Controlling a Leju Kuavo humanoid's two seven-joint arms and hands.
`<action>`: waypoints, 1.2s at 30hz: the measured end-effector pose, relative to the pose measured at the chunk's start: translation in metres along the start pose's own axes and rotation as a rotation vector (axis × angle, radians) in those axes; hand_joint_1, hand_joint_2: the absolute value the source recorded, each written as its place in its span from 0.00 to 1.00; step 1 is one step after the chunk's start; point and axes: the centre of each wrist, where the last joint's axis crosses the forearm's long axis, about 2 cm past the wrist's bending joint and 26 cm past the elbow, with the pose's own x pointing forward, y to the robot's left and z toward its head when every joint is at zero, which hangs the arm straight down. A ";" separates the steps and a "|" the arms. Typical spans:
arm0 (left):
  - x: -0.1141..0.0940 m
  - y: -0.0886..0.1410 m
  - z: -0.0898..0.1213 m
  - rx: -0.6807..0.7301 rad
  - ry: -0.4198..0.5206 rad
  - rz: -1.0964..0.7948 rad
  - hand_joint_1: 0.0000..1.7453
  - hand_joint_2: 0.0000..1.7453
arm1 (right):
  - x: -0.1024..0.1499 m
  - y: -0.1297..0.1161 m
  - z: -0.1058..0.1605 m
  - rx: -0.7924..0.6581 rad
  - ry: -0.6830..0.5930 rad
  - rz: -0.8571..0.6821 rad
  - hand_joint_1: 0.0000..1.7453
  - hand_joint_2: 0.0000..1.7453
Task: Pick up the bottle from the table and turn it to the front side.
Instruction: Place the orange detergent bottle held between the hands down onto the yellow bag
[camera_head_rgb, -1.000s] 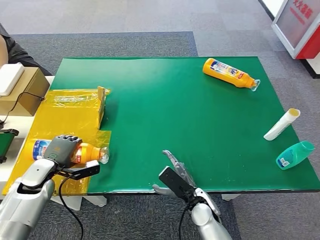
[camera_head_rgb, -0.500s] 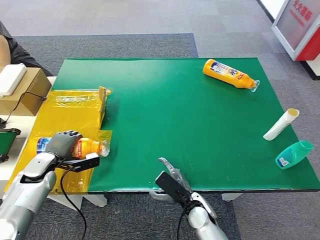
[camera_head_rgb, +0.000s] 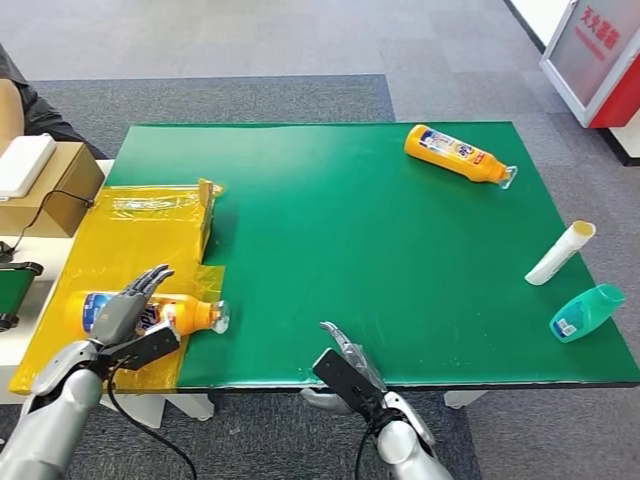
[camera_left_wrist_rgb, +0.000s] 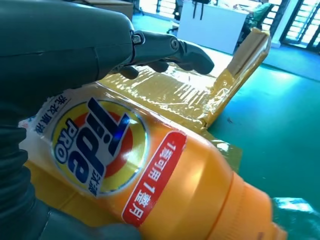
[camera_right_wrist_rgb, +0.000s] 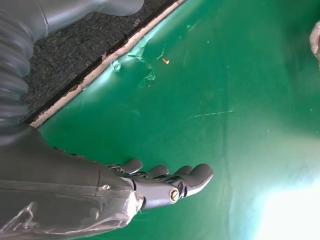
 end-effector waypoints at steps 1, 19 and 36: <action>0.001 -0.002 0.008 0.011 -0.015 0.025 0.00 1.00 | -0.001 0.000 0.001 -0.005 0.004 -0.002 0.00 1.00; 0.056 -0.001 0.092 0.555 -0.325 0.409 0.00 1.00 | -0.004 -0.012 0.033 -0.103 0.054 0.005 0.00 1.00; 0.081 0.000 0.104 0.699 -0.363 0.545 0.00 1.00 | -0.007 -0.025 0.047 -0.144 0.069 0.024 0.00 1.00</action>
